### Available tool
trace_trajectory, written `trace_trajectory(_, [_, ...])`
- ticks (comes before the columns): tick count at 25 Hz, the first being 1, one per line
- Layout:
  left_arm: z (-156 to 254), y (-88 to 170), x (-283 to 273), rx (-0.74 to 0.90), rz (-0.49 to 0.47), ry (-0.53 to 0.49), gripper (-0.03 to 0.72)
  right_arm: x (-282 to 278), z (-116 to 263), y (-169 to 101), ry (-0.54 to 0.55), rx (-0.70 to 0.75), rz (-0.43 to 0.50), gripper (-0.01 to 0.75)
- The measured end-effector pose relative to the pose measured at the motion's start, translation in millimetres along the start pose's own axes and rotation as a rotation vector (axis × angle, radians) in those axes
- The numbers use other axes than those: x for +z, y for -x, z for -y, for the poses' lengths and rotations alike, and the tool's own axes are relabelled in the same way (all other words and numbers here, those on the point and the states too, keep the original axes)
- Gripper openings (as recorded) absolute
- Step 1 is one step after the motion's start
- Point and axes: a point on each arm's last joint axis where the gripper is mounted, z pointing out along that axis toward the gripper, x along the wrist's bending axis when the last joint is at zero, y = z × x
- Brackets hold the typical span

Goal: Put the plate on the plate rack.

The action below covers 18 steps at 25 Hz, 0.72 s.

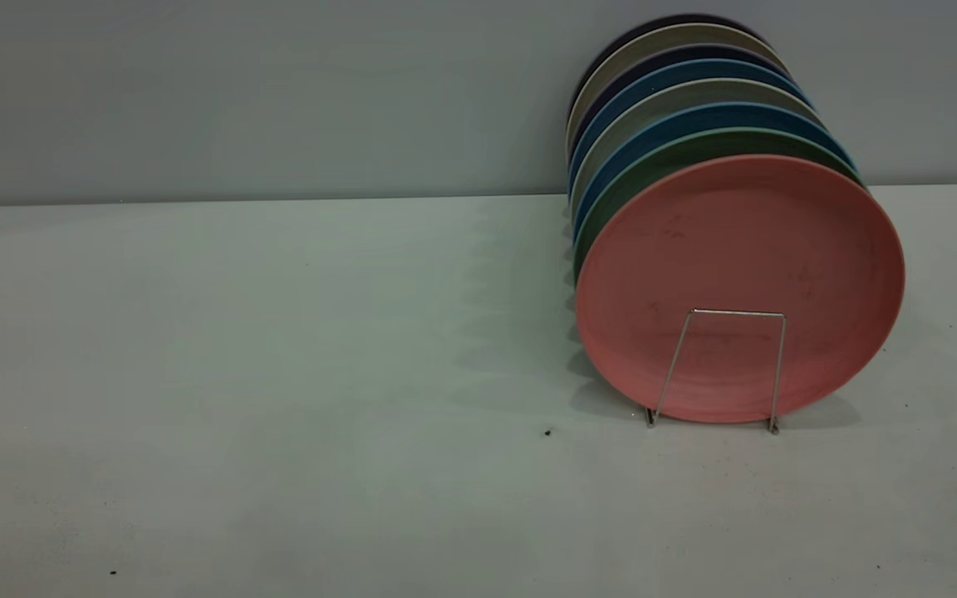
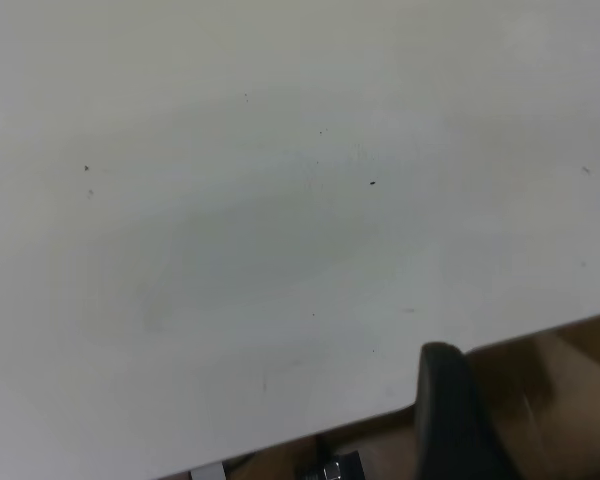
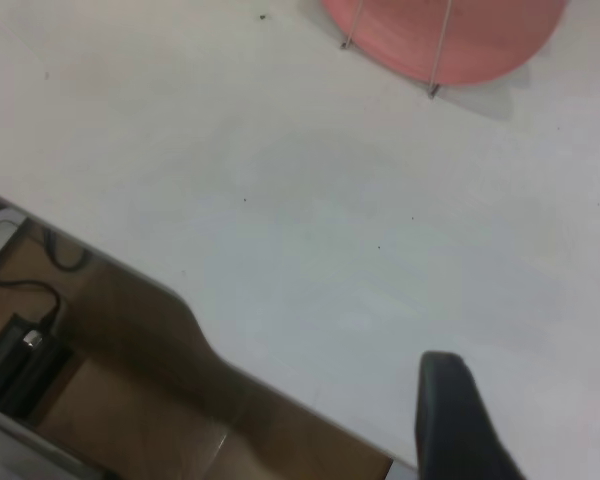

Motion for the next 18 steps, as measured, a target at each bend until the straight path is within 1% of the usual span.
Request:
trace_trajectory(11, [0.0,0.0,0.0,0.0,0.0,0.0,0.417,0.1,0.0,0.2,-0.001,0.008,0.008,0.38])
trace_trajectory(14, [1.1,0.0,-1.1,-0.004,-0.004,0.011,0.417,-0.7,0.4,0.7,0.006,0.053,0.057,0.38])
trace_trajectory(18, [6.2,0.5,-5.9,-0.045,-0.046,0.058,0.417,-5.3,3.8,0.4,0.044,0.129,0.159,0.38])
